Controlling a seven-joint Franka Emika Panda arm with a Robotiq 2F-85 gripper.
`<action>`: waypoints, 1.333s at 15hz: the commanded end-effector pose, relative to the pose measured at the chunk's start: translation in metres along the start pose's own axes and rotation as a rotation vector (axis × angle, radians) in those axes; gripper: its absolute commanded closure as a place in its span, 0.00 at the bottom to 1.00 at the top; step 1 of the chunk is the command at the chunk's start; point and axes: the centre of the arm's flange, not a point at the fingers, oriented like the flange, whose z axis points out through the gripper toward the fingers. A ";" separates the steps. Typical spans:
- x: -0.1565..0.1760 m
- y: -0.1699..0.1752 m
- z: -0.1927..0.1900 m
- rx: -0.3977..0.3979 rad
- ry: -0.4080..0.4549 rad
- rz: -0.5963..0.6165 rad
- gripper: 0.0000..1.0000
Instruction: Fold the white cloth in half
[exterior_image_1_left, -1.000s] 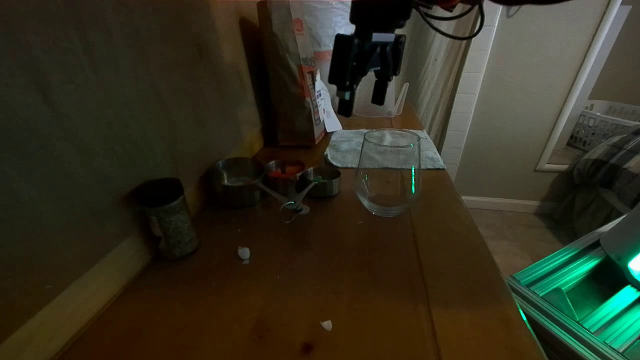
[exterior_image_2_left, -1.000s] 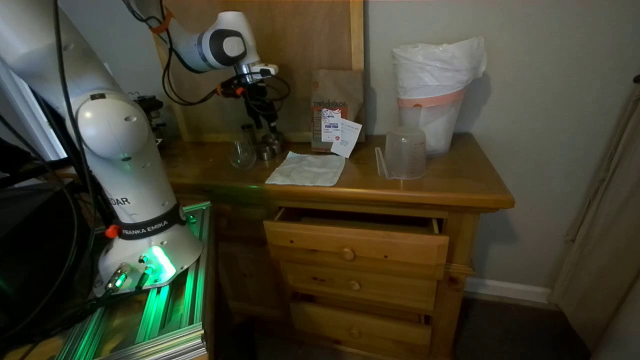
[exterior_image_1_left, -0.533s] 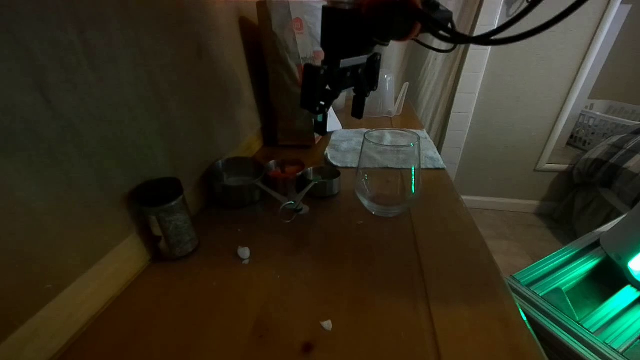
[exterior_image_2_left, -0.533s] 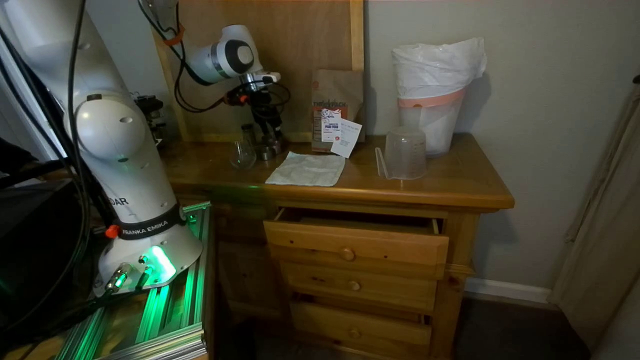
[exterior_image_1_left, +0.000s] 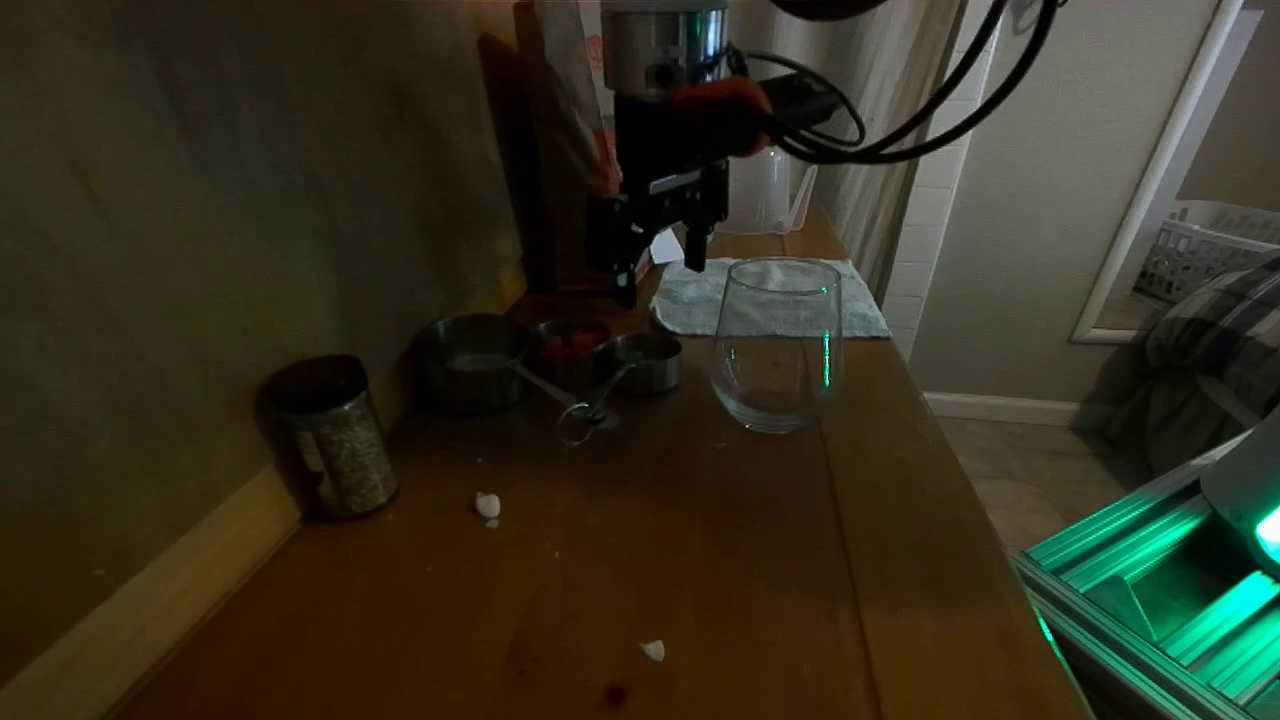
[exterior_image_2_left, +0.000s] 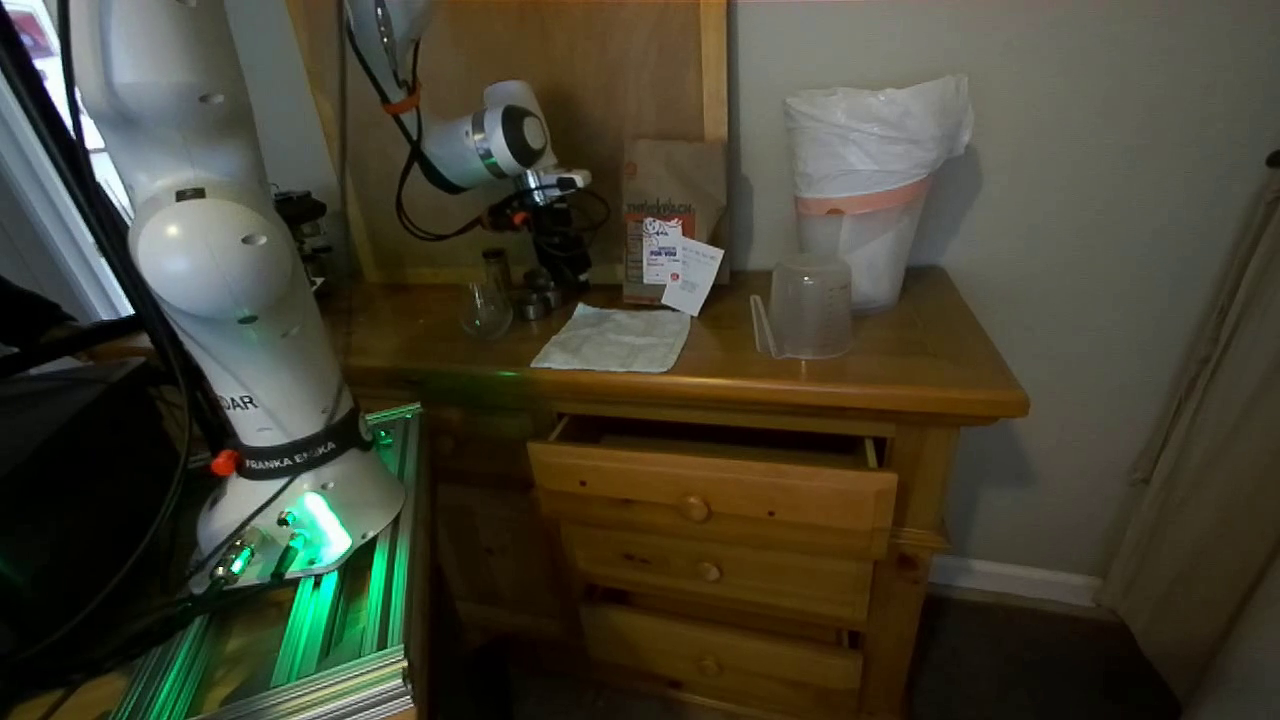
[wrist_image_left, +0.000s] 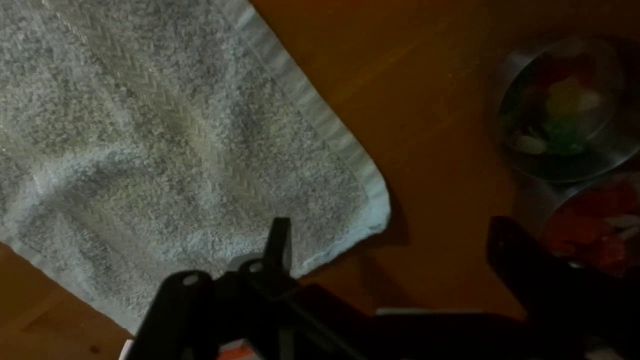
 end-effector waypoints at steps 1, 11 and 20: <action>0.015 -0.006 0.023 -0.017 -0.020 0.014 0.25; 0.020 0.018 0.020 -0.024 -0.045 0.068 0.91; 0.016 0.074 0.010 -0.106 -0.065 0.171 0.99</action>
